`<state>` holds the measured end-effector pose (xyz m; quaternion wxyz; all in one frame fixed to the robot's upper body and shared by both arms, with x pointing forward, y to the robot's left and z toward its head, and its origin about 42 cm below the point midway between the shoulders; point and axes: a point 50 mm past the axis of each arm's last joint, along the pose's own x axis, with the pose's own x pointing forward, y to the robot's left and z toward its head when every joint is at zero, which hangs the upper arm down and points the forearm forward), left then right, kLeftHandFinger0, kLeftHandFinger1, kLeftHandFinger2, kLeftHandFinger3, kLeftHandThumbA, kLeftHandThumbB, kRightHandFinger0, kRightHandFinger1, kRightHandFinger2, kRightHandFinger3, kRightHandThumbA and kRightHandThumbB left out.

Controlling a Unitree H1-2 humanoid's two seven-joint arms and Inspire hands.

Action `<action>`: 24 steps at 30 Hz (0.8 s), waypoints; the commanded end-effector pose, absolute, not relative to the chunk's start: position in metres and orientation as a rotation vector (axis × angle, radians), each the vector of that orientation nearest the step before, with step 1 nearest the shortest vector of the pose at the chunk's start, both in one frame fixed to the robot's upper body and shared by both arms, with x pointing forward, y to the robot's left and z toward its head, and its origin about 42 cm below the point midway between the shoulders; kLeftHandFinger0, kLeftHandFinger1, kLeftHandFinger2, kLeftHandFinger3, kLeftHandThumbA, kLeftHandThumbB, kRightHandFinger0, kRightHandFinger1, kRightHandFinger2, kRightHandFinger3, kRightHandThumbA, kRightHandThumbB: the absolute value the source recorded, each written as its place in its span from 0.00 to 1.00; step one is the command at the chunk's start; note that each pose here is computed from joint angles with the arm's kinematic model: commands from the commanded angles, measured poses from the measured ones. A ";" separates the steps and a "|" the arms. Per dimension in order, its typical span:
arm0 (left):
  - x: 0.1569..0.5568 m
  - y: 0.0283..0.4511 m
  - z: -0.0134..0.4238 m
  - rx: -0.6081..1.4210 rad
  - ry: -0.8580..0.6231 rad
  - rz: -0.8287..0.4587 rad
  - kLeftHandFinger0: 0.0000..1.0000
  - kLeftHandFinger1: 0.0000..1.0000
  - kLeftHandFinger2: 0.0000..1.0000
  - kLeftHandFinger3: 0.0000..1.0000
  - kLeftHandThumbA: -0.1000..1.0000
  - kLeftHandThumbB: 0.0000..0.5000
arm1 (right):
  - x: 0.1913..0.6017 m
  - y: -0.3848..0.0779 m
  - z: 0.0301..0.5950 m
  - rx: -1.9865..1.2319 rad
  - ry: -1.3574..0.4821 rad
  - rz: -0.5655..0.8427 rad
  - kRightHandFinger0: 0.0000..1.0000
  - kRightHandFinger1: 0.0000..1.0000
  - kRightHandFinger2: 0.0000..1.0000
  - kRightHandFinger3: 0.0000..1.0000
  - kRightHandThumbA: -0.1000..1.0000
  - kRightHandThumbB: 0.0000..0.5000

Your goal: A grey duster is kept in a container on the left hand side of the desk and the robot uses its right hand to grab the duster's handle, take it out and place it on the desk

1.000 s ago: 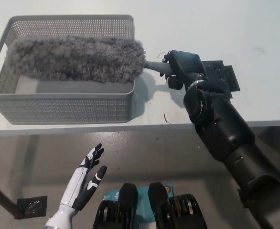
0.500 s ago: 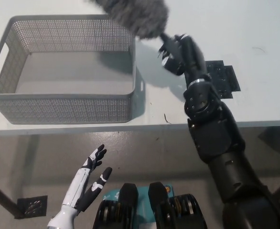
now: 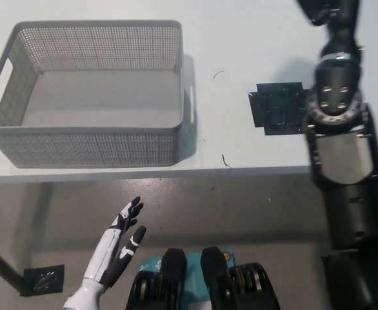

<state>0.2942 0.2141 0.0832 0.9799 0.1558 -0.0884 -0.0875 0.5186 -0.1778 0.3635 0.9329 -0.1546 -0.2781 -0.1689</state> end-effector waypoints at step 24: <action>0.294 0.221 0.088 0.306 -0.208 -0.141 1.00 1.00 1.00 1.00 1.00 0.00 | 0.519 -0.334 0.286 -1.099 -0.494 -0.353 0.00 0.17 0.63 0.48 0.00 0.41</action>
